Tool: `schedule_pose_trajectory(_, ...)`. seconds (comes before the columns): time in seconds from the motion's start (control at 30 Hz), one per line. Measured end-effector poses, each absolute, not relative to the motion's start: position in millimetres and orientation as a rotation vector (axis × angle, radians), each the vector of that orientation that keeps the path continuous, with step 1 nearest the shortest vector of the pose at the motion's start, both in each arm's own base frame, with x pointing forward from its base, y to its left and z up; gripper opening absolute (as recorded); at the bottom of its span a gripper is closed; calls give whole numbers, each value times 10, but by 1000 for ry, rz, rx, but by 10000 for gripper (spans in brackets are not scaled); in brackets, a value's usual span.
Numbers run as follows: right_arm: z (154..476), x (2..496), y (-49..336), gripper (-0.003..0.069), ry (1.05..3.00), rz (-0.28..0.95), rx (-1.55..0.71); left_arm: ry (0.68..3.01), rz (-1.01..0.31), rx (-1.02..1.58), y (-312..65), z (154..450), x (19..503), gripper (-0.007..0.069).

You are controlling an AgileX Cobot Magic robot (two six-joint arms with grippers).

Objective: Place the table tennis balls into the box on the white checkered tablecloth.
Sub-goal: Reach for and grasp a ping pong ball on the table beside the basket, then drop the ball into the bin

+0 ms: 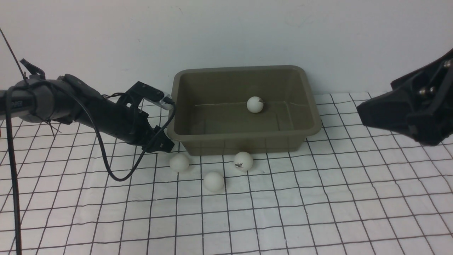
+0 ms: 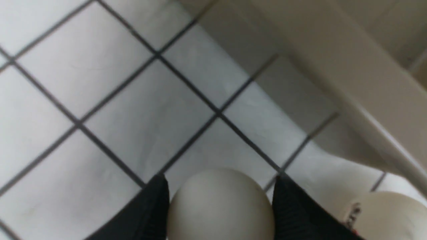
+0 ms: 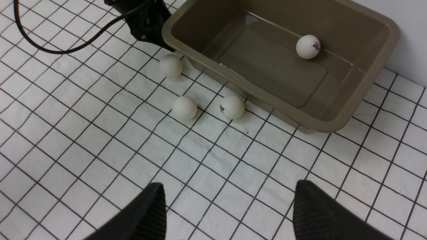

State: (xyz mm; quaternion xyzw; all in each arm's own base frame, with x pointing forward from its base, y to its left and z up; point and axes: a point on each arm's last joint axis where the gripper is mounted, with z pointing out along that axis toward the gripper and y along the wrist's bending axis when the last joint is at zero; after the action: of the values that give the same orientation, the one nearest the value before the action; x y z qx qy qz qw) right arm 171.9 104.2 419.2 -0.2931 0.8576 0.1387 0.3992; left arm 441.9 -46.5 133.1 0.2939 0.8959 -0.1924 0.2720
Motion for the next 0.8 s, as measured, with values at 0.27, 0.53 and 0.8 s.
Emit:
schedule_pose_trajectory(0.27,4191,1702,1063,463,2179,393,-739,2480,-475,613,-227,1482,4414,353)
schedule_pose_trajectory(0.53,4189,1698,1065,463,2184,398,-740,2181,-588,655,-517,2100,4447,353)
schedule_pose_trajectory(0.8,4166,1674,1062,463,2217,404,-755,2015,-593,993,-1044,2029,4374,353)
